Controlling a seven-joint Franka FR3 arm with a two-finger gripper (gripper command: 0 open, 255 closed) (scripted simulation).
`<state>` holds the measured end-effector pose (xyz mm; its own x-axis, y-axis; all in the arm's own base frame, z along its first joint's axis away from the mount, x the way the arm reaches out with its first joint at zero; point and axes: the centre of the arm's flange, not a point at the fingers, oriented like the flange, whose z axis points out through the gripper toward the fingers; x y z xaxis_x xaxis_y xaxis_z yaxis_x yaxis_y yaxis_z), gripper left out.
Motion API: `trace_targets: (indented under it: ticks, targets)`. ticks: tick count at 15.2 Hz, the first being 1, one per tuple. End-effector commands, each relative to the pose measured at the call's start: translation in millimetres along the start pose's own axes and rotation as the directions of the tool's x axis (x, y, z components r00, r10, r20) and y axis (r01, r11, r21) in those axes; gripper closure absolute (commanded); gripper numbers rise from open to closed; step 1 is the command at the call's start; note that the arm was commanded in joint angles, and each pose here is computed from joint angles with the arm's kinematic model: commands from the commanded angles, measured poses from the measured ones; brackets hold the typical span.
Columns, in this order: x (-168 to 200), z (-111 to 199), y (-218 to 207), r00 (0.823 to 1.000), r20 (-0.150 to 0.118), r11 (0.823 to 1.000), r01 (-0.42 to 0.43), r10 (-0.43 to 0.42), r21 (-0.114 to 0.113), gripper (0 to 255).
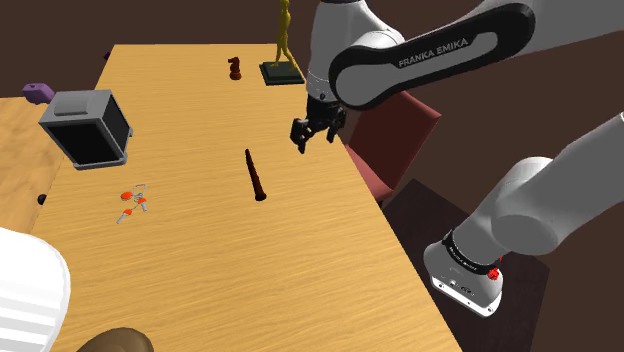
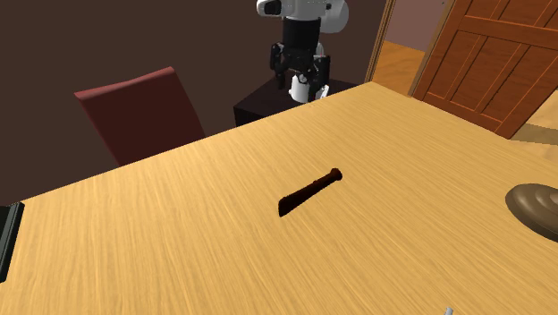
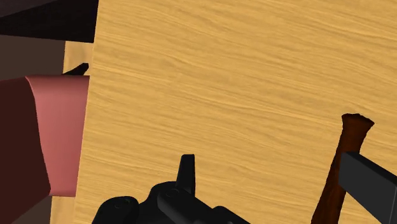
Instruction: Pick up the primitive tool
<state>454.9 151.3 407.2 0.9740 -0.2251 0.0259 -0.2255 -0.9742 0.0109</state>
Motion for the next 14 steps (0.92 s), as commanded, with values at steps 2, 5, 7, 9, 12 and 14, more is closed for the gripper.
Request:
trace_targets:
  ticks: [2,5,7,9,12,14]
  targets:
    - [17,21,-25,1.0,-0.009,1.0,-0.025,0.025,0.006,0]
    - [35,43,-52,0.999,-0.017,0.999,-0.048,0.048,0.01,0]
    - [47,57,-70,0.998,-0.022,0.998,-0.064,0.064,0.013,0]
    - [60,71,-87,0.996,-0.028,0.997,-0.079,0.08,0.016,0]
    - [79,92,-113,0.994,-0.035,0.995,-0.102,0.103,0.021,0]
    - [93,106,-130,0.992,-0.041,0.993,-0.118,0.119,0.024,0]
